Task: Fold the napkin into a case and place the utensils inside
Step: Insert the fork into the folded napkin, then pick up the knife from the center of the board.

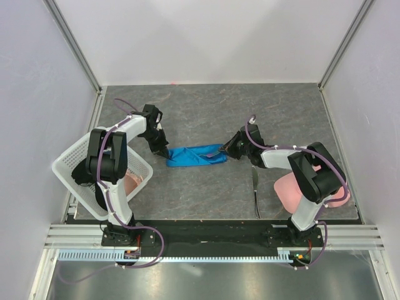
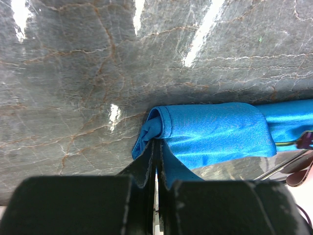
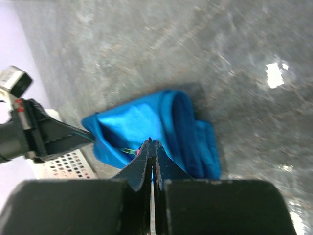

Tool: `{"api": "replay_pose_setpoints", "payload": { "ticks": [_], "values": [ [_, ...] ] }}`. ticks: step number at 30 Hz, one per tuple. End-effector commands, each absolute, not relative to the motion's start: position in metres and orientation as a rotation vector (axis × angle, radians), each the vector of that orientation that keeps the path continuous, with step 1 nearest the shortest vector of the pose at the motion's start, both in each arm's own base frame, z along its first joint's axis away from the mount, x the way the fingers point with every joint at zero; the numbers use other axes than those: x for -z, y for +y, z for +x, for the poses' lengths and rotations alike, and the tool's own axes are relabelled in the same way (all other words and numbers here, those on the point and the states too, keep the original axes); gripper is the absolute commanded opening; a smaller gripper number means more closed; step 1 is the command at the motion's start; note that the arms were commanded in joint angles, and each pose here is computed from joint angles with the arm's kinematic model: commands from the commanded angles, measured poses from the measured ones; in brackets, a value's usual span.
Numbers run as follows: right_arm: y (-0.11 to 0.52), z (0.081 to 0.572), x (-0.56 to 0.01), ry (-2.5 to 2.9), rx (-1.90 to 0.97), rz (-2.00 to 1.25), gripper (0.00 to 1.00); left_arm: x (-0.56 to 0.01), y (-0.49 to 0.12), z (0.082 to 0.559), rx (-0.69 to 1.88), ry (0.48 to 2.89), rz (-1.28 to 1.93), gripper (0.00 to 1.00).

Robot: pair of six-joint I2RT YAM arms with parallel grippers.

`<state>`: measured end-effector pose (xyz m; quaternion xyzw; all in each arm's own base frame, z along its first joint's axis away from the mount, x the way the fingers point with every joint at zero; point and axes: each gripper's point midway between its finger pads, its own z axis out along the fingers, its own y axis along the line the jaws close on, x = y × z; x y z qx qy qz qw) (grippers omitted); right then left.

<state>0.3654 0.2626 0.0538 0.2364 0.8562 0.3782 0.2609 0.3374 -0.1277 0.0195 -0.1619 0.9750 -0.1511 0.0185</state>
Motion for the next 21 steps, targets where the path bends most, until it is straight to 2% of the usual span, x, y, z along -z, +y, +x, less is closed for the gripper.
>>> {"api": "replay_pose_setpoints", "payload": {
  "ticks": [1, 5, 8, 9, 12, 16, 18, 21],
  "values": [
    [0.264, 0.354, -0.054, 2.341, -1.022, 0.59, 0.0, -0.024, -0.129, 0.335, 0.479, 3.016, -0.471, 0.02],
    [0.266, 0.353, -0.051, 2.385, -0.994, 0.558, 0.02, -0.025, -0.129, 0.335, 0.48, 3.013, -0.472, 0.02],
    [0.266, 0.351, -0.055, 2.425, -0.953, 0.501, 0.21, -0.031, -0.131, 0.338, 0.496, 2.994, -0.45, 0.02],
    [0.264, 0.351, -0.057, 2.434, -0.933, 0.494, 0.35, -0.034, -0.13, 0.34, 0.493, 2.984, -0.439, 0.02],
    [0.253, 0.346, -0.073, 2.516, -0.801, 0.409, 0.51, -0.051, -0.131, 0.346, 0.507, 2.939, -0.4, 0.09],
    [0.213, 0.32, -0.089, 2.662, -0.542, 0.262, 0.61, -0.077, -0.137, 0.351, 0.568, 2.895, -0.358, 0.23],
    [0.197, 0.314, -0.101, 2.696, -0.445, 0.22, 0.68, -0.091, -0.139, 0.351, 0.596, 2.872, -0.344, 0.25],
    [0.162, 0.278, -0.089, 2.839, -0.244, 0.182, 0.72, -0.108, -0.146, 0.346, 0.66, 2.841, -0.306, 0.28]
  ]
}}
